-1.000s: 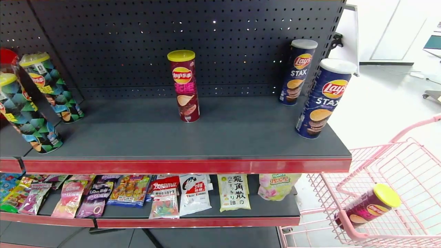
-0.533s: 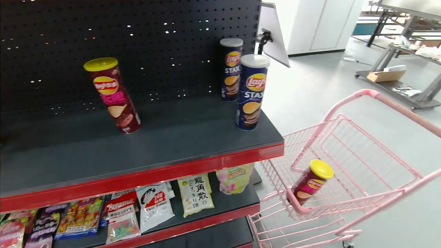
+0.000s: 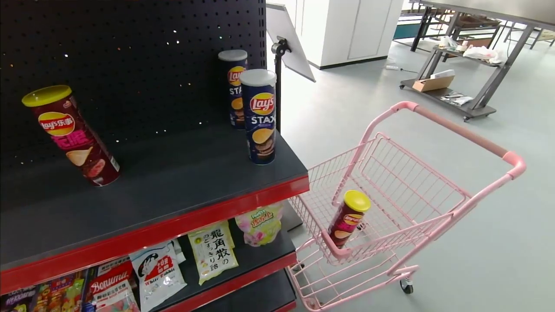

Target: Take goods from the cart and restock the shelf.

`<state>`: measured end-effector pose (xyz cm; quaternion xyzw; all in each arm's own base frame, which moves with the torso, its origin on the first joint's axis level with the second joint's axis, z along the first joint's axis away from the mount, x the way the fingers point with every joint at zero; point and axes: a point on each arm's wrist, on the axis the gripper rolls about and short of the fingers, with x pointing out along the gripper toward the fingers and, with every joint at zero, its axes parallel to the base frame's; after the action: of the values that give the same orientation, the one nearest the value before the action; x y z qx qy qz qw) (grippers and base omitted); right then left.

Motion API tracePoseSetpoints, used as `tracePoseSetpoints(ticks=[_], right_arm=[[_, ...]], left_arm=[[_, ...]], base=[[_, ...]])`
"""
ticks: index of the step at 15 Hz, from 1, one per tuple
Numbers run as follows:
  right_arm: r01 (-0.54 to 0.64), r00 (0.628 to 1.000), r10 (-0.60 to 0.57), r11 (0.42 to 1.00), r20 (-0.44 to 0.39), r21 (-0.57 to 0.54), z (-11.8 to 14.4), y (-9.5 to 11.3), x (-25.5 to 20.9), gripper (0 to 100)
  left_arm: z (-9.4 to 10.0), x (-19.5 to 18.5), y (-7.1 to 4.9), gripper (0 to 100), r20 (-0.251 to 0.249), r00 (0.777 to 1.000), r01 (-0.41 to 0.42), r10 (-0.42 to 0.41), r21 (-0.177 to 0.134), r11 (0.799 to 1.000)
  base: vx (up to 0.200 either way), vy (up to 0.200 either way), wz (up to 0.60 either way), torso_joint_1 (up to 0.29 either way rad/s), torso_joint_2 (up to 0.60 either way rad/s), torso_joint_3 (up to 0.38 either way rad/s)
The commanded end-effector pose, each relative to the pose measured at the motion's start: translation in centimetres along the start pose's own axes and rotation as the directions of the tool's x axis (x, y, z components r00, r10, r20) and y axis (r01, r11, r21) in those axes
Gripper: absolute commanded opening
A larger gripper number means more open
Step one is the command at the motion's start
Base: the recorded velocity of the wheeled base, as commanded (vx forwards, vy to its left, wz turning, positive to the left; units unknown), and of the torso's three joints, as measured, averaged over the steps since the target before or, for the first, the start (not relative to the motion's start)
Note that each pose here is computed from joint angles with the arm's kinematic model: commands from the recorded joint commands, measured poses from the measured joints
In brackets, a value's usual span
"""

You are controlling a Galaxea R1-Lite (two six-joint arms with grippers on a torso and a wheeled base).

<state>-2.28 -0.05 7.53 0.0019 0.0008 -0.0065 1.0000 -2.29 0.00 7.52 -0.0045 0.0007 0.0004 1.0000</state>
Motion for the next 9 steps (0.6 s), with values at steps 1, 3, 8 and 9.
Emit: tracePoseSetpoints(ticks=[1, 3, 8, 9], right_arm=[[-0.001, 1.000, 0.001, 1.000, -0.001, 0.001, -0.01, 0.00, 0.00, 100], [-0.001, 1.000, 0.001, 1.000, -0.001, 0.002, -0.01, 0.00, 0.00, 100], [-0.001, 1.000, 0.001, 1.000, -0.001, 0.002, -0.01, 0.00, 0.00, 100], [-0.001, 1.000, 0.001, 1.000, -0.001, 0.002, -0.01, 0.00, 0.00, 100]], left_arm=[[-0.01, 0.01, 0.00, 100, -0.002, 1.000, -0.001, 0.001, 0.000, 1.000], [-0.01, 0.01, 0.00, 100, -0.002, 1.000, -0.001, 0.001, 0.000, 1.000], [-0.01, 0.01, 0.00, 100, -0.002, 1.000, -0.001, 0.001, 0.000, 1.000], [-0.01, 0.01, 0.00, 100, -0.002, 1.000, -0.001, 0.001, 0.000, 1.000]], base=[[0.000, 0.000, 0.00, -0.076, 0.16, 0.115], [0.000, 0.000, 0.00, -0.124, 0.34, 0.193], [0.000, 0.000, 0.00, -0.143, 0.38, 0.234], [0.000, 0.000, 0.00, -0.159, 0.41, 0.271]])
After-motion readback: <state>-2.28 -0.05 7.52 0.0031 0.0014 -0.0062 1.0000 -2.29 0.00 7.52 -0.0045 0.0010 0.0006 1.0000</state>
